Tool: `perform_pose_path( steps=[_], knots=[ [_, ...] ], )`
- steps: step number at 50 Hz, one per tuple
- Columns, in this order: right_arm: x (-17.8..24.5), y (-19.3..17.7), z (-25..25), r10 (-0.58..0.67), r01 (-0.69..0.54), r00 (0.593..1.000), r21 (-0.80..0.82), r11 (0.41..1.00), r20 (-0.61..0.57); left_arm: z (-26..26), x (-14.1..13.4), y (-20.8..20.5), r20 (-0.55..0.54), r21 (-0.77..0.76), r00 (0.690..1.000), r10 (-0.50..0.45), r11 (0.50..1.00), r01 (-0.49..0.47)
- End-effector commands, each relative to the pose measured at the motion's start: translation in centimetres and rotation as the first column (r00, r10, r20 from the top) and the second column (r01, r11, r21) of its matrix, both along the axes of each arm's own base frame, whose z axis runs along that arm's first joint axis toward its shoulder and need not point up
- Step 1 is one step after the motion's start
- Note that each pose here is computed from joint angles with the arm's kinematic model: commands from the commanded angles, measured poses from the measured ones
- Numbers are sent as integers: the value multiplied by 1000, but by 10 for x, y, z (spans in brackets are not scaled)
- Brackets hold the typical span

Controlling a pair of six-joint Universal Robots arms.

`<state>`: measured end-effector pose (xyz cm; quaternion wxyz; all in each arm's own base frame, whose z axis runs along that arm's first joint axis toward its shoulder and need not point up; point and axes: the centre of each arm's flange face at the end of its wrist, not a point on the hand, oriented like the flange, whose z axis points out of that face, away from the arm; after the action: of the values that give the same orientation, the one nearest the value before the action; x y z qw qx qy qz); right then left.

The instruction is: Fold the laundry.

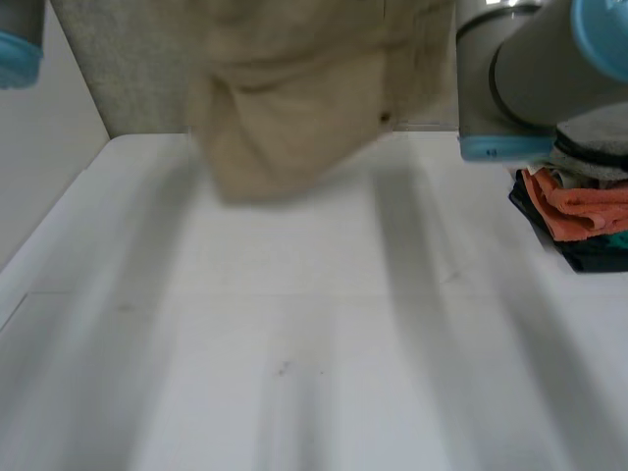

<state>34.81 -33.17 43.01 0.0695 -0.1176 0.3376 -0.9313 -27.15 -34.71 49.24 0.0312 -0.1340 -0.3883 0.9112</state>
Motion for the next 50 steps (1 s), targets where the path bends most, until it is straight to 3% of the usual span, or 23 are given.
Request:
perform_pose_path(
  steps=[1, 8, 12, 17, 21, 24, 25, 28, 29, 32, 33, 36, 37, 39, 40, 43, 45, 47, 48, 50],
  knots=[
    [3, -2, -4, 10, -9, 999, 36, 999, -41, -30, 5, -14, 37, 141, 999, 21, 990, -26],
    [5, -19, -82, 54, -1, 978, 252, 968, -204, -118, 5, -21, 146, 430, 989, -26, 902, -40],
    [-4, -23, -156, 113, 42, 939, 432, 901, -326, -196, -1, -7, 224, 617, 963, -150, 787, -21],
    [-23, -3, -234, 232, 112, 854, 602, 791, -465, -262, 4, 19, 305, 748, 918, -254, 660, -66],
    [-38, 19, -262, 319, 162, 778, 663, 731, -541, -288, 11, 46, 358, 794, 876, -323, 598, -104],
    [-50, 32, -264, 349, 206, 734, 681, 703, -582, -293, 15, 62, 387, 808, 848, -361, 577, -122],
    [-59, 41, -261, 368, 240, 695, 683, 690, -617, -294, 18, 74, 408, 812, 828, -385, 567, -137],
    [-75, 55, -252, 394, 298, 633, 679, 671, -667, -293, 24, 92, 441, 819, 793, -421, 550, -163],
    [-85, 64, -243, 405, 336, 591, 670, 662, -697, -290, 29, 105, 462, 824, 765, -449, 536, -184],
    [-99, 78, -229, 431, 377, 526, 655, 655, -733, -287, 36, 128, 492, 836, 711, -503, 500, -225],
    [-107, 89, -222, 457, 396, 481, 650, 649, -749, -284, 41, 145, 508, 844, 663, -550, 471, -256],
    [-118, 106, -215, 505, 417, 414, 651, 635, -758, -281, 47, 172, 515, 855, 578, -633, 423, -299],
    [-125, 119, -213, 550, 428, 359, 657, 621, -754, -278, 51, 188, 509, 860, 523, -683, 396, -321],
    [-131, 129, -211, 582, 435, 312, 658, 615, -751, -275, 54, 203, 494, 867, 472, -730, 371, -333],
    [-137, 138, -211, 614, 436, 268, 662, 610, -742, -271, 54, 215, 479, 872, 430, -765, 360, -332],
    [-142, 145, -208, 637, 418, 218, 661, 623, -739, -264, 52, 228, 466, 879, 393, -792, 366, -305],
    [-143, 143, -209, 630, 397, 207, 652, 646, -749, -257, 47, 228, 491, 869, 389, -779, 413, -272],
    [-142, 138, -211, 627, 390, 230, 661, 641, -744, -253, 43, 223, 516, 856, 405, -755, 452, -250],
    [-141, 130, -213, 614, 390, 271, 668, 634, -741, -253, 39, 210, 538, 842, 434, -723, 483, -239],
    [-138, 121, -214, 596, 384, 318, 675, 629, -737, -255, 33, 195, 559, 826, 461, -690, 514, -232]
  ],
)
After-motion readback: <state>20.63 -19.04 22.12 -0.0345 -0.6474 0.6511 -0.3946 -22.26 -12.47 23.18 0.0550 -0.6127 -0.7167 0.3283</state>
